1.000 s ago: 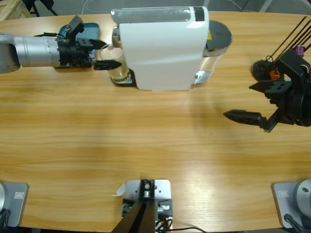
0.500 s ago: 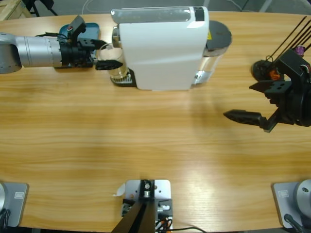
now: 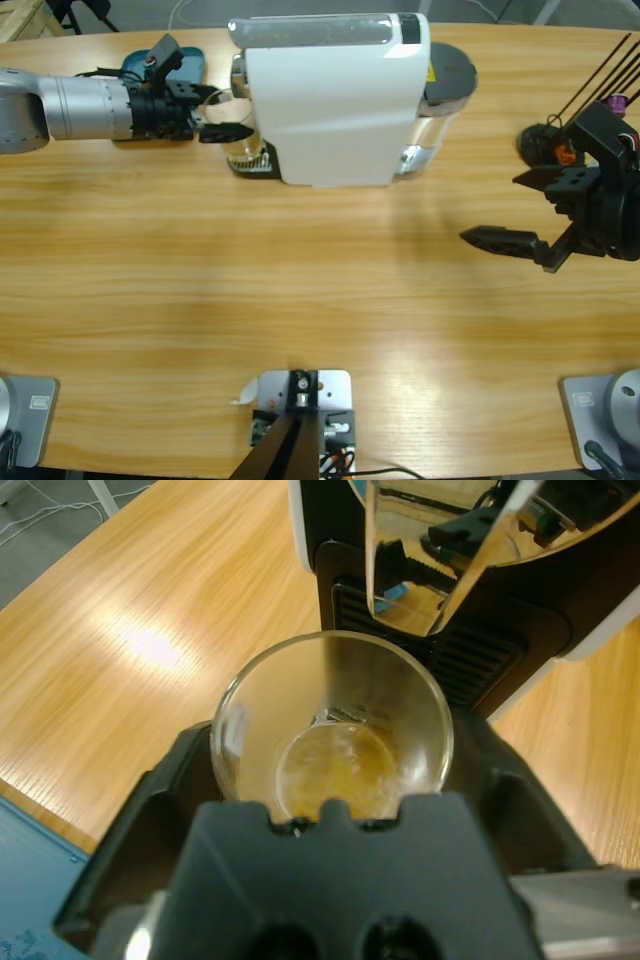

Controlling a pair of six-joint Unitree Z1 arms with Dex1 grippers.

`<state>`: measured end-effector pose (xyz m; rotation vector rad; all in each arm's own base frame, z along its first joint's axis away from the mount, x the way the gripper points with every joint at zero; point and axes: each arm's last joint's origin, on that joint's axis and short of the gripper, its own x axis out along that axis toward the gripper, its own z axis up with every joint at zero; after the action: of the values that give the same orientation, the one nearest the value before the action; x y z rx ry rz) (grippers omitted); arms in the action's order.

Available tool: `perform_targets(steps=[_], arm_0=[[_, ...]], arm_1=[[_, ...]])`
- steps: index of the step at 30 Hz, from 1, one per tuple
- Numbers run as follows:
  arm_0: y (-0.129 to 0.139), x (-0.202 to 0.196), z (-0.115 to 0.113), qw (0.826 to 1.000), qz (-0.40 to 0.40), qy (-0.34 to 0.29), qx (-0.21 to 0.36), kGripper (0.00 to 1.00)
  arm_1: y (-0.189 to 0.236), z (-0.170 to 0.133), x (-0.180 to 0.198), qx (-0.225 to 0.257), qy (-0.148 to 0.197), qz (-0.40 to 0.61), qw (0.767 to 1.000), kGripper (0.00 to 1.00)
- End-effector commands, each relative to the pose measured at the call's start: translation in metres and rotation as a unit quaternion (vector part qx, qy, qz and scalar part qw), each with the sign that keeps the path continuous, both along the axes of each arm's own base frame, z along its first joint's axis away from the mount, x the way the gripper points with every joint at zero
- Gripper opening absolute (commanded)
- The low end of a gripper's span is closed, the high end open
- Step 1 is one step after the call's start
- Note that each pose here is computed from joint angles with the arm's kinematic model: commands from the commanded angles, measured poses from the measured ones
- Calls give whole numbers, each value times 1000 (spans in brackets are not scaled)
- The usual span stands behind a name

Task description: Pour coffee

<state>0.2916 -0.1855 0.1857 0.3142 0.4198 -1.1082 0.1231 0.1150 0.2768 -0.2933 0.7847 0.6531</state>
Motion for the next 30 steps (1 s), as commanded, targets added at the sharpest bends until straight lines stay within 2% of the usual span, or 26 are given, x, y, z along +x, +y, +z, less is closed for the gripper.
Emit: perform_targets(steps=[1,5,9,13,16,19,23,30], arm_0=[[-4,3,-19,1000,3,22,12,0],[12,-4,-17,999,11,29,-6,0],[43,-11,13,998,46,-4,-44,0],[75,-3,37,991,117,-26,-67,0],[91,11,48,977,199,-38,-72,0],[99,33,38,958,280,-26,-59,0],[104,62,11,930,367,-2,-35,0],[95,85,-19,917,396,34,-29,0]], arm_1=[[2,-8,0,-11,18,8,1000,1000],[2,-8,0,-12,18,8,1000,1000],[2,-10,1,-14,19,7,1000,1000],[3,-10,1,-13,19,7,1000,1000],[3,-11,1,-14,20,7,1000,1000],[3,-11,2,-14,20,7,1000,1000],[4,-12,3,-16,23,8,1000,1000],[6,-14,5,-20,27,8,999,1000]])
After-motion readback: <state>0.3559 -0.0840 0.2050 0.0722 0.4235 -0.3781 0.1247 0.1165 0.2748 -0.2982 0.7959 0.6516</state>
